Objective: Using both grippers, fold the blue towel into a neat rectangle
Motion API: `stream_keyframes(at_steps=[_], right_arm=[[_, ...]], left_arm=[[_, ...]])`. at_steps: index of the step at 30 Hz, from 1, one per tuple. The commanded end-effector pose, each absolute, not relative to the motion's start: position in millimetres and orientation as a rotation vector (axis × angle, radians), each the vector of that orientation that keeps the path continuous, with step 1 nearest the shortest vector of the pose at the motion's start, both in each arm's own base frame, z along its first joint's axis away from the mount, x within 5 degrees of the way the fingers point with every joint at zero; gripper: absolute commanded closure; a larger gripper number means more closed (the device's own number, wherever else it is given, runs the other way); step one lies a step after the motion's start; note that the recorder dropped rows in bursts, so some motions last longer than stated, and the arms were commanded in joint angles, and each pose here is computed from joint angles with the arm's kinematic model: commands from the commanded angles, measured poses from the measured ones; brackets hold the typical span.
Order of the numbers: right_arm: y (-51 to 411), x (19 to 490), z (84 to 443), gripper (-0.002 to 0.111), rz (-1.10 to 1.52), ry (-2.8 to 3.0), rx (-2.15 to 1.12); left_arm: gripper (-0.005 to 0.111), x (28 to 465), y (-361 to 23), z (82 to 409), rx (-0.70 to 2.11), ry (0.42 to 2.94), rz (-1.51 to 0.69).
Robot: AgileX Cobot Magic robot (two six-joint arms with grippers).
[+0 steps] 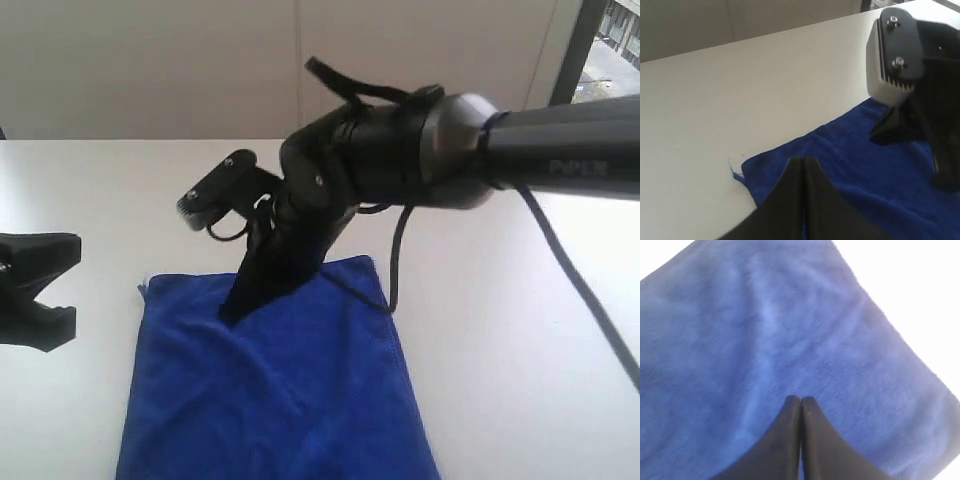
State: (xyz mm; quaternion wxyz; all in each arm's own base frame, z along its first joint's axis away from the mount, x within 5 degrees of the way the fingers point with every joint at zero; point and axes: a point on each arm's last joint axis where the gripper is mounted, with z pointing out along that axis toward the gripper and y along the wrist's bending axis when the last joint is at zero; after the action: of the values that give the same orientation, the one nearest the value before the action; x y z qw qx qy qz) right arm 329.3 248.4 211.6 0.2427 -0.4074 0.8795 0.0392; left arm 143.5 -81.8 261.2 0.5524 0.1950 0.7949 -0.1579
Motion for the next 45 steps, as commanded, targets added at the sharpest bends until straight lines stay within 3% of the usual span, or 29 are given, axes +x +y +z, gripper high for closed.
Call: stream_keyframes(at_steps=[1,8,21,40,45], right_arm=[[230.7,375.9,203.4,0.108,0.211,2.425,-1.033],[216.4,419.2,159.0,0.108,0.200,2.528,-1.013],[215.7,433.8,109.7,0.108,0.176,2.609,-1.024],[146.2,464.9,110.4,0.108,-0.021,2.635,-0.841],[154.8,463.4,140.5,0.108,-0.014,2.531,-0.908]], left_arm=[[0.107,146.3,-67.1,251.9,0.348,1.901,-0.314],[0.107,147.0,-55.7,239.5,0.271,1.944,-0.270],[0.107,147.8,-54.7,240.6,0.258,1.932,-0.260],[0.107,147.8,-54.7,240.6,0.255,1.933,-0.263],[0.107,147.8,-54.7,240.6,0.255,1.933,-0.263]])
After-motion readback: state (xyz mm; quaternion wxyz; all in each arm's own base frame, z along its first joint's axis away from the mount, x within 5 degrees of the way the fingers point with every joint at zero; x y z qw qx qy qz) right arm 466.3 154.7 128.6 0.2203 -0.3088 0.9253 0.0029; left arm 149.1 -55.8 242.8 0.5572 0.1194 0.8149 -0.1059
